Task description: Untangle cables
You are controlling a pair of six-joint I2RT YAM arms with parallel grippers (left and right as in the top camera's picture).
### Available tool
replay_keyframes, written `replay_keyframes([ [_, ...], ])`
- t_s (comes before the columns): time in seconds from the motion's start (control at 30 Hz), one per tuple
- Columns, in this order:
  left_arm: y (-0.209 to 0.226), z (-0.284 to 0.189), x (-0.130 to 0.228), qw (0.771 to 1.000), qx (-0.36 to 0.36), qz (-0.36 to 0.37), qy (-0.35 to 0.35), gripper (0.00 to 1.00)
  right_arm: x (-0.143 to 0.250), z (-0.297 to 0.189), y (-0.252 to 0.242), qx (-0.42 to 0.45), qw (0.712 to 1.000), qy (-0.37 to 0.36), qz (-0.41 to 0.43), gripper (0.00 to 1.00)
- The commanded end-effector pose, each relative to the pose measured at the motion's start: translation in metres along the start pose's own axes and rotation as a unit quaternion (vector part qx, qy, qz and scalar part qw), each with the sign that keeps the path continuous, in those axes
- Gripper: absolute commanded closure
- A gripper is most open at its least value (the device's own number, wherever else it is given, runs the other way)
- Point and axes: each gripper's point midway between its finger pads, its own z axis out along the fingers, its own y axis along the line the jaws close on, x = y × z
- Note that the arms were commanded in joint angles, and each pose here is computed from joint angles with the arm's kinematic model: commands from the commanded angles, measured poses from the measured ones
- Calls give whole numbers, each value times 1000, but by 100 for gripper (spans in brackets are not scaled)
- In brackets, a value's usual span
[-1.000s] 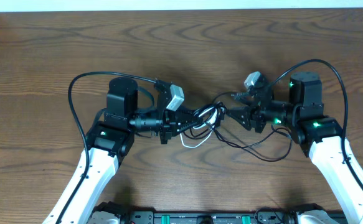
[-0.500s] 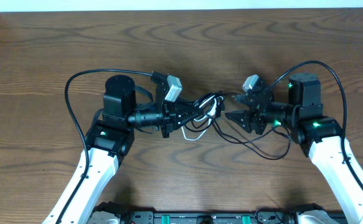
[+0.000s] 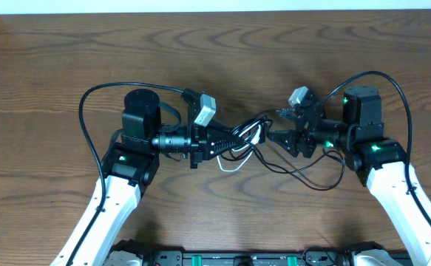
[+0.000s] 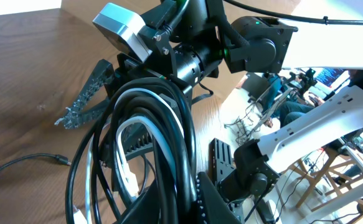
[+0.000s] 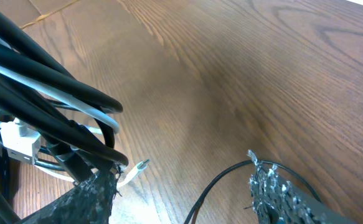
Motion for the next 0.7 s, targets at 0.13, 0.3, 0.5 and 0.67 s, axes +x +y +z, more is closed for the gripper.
replay_keyframes([
  [0.13,-9,-1,-8,1000,21,15,-3,92,-3,-2,1,0,1000,-2,3,28],
  [0.3,-10,-2,-14,999,22,39,-10,92,-1,-2,1,-1,1000,0,6,27],
  [0.5,-15,-2,-13,999,35,39,-8,92,0,-2,-3,10,1000,4,7,27],
  [0.67,-19,-2,-12,998,47,41,-5,92,-4,-2,-3,8,1000,-5,5,28],
])
